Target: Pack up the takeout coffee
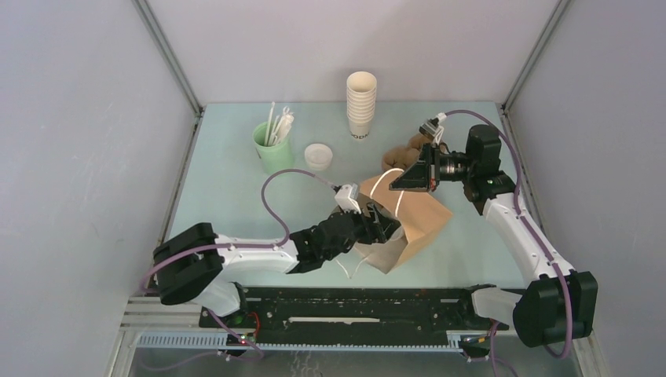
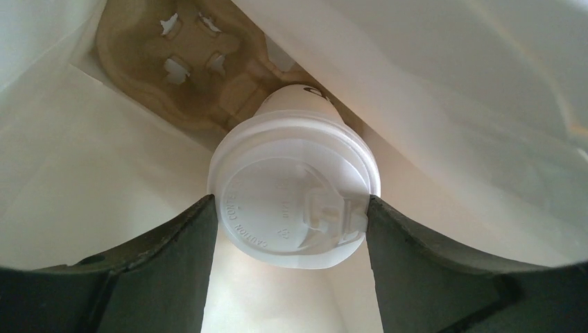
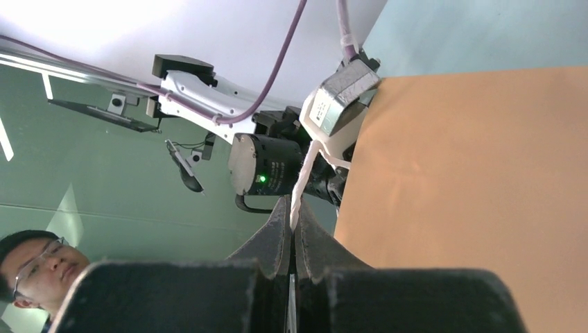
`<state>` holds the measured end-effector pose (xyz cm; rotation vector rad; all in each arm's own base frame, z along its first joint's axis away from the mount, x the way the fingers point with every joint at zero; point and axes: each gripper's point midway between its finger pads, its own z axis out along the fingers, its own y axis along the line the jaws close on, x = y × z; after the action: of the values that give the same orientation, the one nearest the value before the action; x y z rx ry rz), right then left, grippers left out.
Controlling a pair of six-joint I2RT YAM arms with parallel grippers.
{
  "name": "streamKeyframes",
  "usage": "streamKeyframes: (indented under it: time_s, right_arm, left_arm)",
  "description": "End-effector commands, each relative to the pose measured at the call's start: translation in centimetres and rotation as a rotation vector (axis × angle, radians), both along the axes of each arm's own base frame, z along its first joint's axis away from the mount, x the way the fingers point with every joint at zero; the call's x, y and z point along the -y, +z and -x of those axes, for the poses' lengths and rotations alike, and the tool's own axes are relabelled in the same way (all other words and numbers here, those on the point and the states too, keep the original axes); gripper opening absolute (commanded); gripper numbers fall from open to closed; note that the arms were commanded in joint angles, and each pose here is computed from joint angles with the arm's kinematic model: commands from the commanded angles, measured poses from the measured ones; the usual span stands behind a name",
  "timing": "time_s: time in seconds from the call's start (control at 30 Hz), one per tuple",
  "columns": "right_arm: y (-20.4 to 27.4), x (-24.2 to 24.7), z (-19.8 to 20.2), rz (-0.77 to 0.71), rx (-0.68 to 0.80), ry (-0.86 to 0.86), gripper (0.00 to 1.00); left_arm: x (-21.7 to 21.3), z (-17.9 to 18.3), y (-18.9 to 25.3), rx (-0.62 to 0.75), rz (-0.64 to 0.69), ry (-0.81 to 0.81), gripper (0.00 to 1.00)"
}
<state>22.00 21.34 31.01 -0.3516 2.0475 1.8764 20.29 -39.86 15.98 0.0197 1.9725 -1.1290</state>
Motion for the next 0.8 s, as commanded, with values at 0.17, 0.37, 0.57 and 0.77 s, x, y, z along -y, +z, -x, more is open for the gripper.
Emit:
streamKeyframes:
  time_s: [0.17, 0.37, 0.57, 0.77]
  right_arm:
    - [2.6, 0.0, -0.6, -0.058, 0.061, -0.046, 0.00]
    - [2.5, -0.1, -0.7, -0.053, 0.034, -0.065, 0.00]
    - [3.1, -0.8, -0.5, -0.057, 0.016, -0.103, 0.00]
    - [3.4, -1.8, -1.1, -0.050, -0.038, -0.211, 0.00]
  left_arm:
    - [0.4, -1.5, -0.7, -0.008, 0.030, 0.095, 0.40]
    - [0.2, -2.1, -0.7, -0.021, 0.025, 0.141, 0.41]
    - [-1.2, -2.3, 0.7, 0.009, 0.024, 0.167, 0.41]
    - [-3.5, -2.0, 2.7, 0.051, -0.017, 0.171, 0.40]
